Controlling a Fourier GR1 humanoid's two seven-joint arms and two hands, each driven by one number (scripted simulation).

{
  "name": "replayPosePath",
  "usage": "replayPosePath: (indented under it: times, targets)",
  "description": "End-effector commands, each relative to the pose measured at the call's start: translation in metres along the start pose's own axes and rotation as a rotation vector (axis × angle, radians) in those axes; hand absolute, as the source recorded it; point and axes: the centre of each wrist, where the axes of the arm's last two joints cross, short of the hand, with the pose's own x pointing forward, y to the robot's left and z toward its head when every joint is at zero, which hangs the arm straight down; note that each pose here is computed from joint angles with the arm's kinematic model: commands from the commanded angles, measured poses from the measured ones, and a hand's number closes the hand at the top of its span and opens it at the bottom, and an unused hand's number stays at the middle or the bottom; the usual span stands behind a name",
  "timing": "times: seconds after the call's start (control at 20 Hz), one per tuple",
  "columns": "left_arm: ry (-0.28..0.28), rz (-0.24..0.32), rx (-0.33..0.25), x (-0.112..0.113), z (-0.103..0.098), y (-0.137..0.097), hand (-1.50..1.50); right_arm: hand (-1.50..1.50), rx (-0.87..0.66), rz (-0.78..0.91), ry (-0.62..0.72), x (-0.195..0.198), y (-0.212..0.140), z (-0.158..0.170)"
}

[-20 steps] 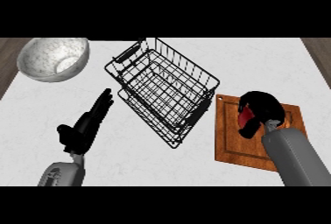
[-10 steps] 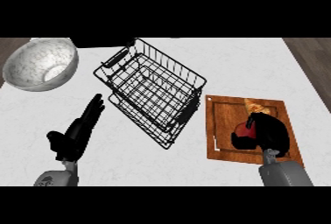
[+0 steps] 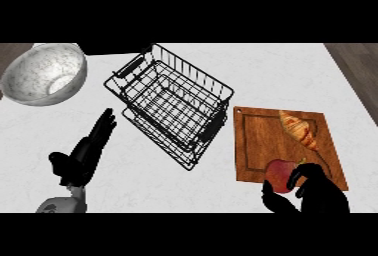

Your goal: Pick the pear from the cutting board and place it in the tiered basket

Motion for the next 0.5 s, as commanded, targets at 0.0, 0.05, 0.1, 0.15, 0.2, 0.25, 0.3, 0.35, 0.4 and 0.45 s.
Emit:
replayPosePath:
  times: [0.0, 0.05, 0.1, 0.15, 0.2, 0.25, 0.3, 0.35, 0.4, 0.45]
  targets:
    - [-0.010, -0.029, -0.022, 0.007, -0.008, -0.001, 0.00, 1.50, -0.110, -0.245, -0.081, 0.029, -0.046, 0.047]
    - [-0.017, 0.007, -0.035, 0.010, -0.011, -0.014, 0.00, 1.50, -0.152, -0.258, -0.089, 0.030, -0.056, 0.055]
    - [-0.022, 0.003, -0.035, 0.015, -0.017, -0.012, 0.00, 1.50, -0.163, -0.254, -0.121, 0.034, -0.070, 0.068]
    - [-0.004, -0.005, -0.050, 0.003, -0.002, -0.008, 0.00, 1.50, -0.198, -0.232, -0.118, 0.031, -0.080, 0.076]
    - [-0.031, -0.002, -0.060, 0.015, -0.009, -0.015, 0.00, 1.50, -0.210, -0.226, -0.134, 0.035, -0.088, 0.084]
    - [-0.023, -0.001, -0.062, 0.007, -0.009, -0.028, 0.00, 1.50, -0.199, -0.233, -0.148, 0.043, -0.091, 0.097]
    - [-0.034, -0.016, -0.073, 0.013, -0.014, -0.018, 0.00, 1.50, -0.214, -0.240, -0.160, 0.056, -0.094, 0.097]
    - [-0.021, -0.009, -0.082, 0.008, -0.013, -0.027, 0.00, 1.50, -0.201, -0.247, -0.151, 0.055, -0.098, 0.111]
    - [-0.032, -0.016, -0.080, 0.014, -0.021, -0.034, 0.00, 1.50, -0.220, -0.225, -0.145, 0.068, -0.099, 0.107]
    - [-0.023, -0.014, -0.065, 0.011, -0.014, -0.012, 0.00, 1.50, -0.224, -0.234, -0.156, 0.071, -0.106, 0.107]
